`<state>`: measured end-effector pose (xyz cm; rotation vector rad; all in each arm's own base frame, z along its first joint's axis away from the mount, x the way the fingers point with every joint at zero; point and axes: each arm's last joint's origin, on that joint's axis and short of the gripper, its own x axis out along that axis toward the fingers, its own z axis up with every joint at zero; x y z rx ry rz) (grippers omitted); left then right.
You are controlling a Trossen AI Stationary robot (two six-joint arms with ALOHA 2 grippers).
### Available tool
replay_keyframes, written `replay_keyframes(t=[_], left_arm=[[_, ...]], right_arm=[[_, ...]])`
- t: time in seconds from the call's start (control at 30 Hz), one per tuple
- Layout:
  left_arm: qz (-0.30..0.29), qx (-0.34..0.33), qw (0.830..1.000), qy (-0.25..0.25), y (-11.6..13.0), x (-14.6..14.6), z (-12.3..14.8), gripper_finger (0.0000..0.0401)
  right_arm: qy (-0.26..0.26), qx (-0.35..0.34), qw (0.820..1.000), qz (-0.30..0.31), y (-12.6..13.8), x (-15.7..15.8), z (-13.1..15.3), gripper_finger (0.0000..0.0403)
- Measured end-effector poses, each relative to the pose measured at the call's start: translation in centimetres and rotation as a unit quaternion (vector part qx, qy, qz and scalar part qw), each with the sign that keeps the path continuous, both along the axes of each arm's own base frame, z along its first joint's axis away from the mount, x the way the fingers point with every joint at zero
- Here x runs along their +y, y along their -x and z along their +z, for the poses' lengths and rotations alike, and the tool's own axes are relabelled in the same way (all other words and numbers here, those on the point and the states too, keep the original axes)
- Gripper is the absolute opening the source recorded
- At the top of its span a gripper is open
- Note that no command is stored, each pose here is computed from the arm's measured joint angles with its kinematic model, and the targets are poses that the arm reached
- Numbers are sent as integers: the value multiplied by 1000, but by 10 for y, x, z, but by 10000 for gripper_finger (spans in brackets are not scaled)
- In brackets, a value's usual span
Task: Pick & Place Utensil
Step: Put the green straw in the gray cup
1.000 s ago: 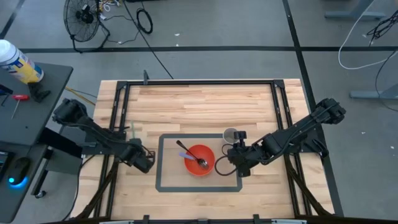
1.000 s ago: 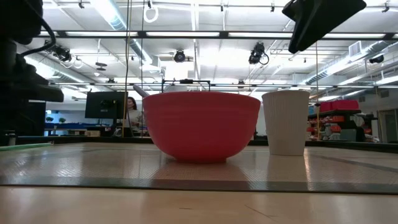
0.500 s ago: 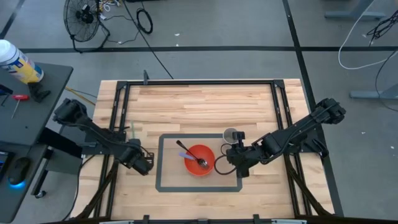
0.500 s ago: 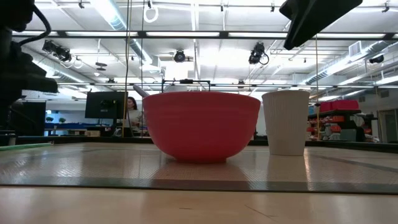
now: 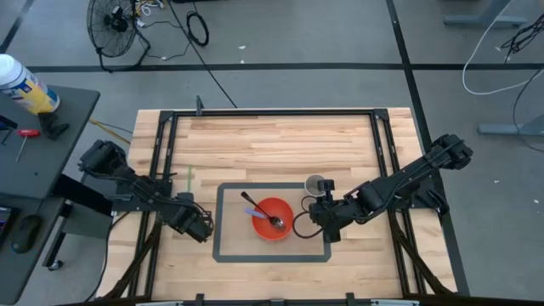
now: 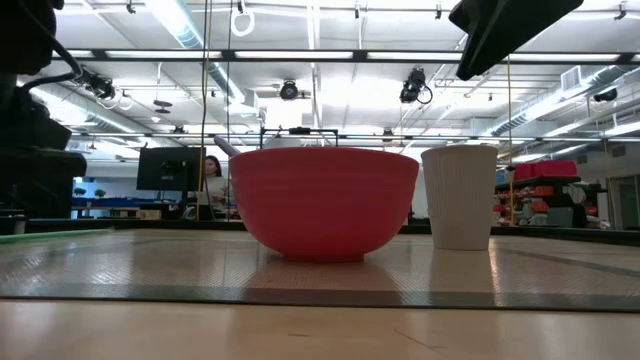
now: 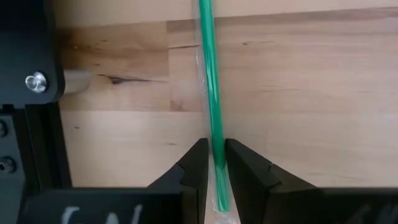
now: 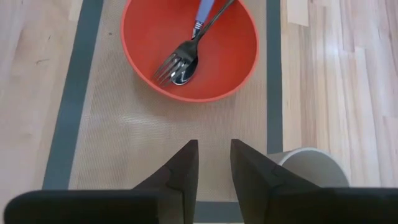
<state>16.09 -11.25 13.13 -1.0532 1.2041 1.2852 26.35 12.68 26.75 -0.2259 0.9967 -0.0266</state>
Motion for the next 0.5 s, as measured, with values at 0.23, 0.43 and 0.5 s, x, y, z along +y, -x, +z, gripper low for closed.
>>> replay_keyframes(t=[0.23, 0.43, 0.5], left_arm=[[-6, -9, 1000, -10, 5, -7, 0, 64], [-18, -12, 1000, -15, 8, -11, -1, 44], [-26, -12, 999, -18, 8, -11, -1, 33]], right_arm=[[-7, 3, 1000, -5, 1, 0, 0, 96], [-8, 7, 1000, 8, 1, 1, 0, 96], [-5, 8, 1000, 12, 1, 1, 0, 96]])
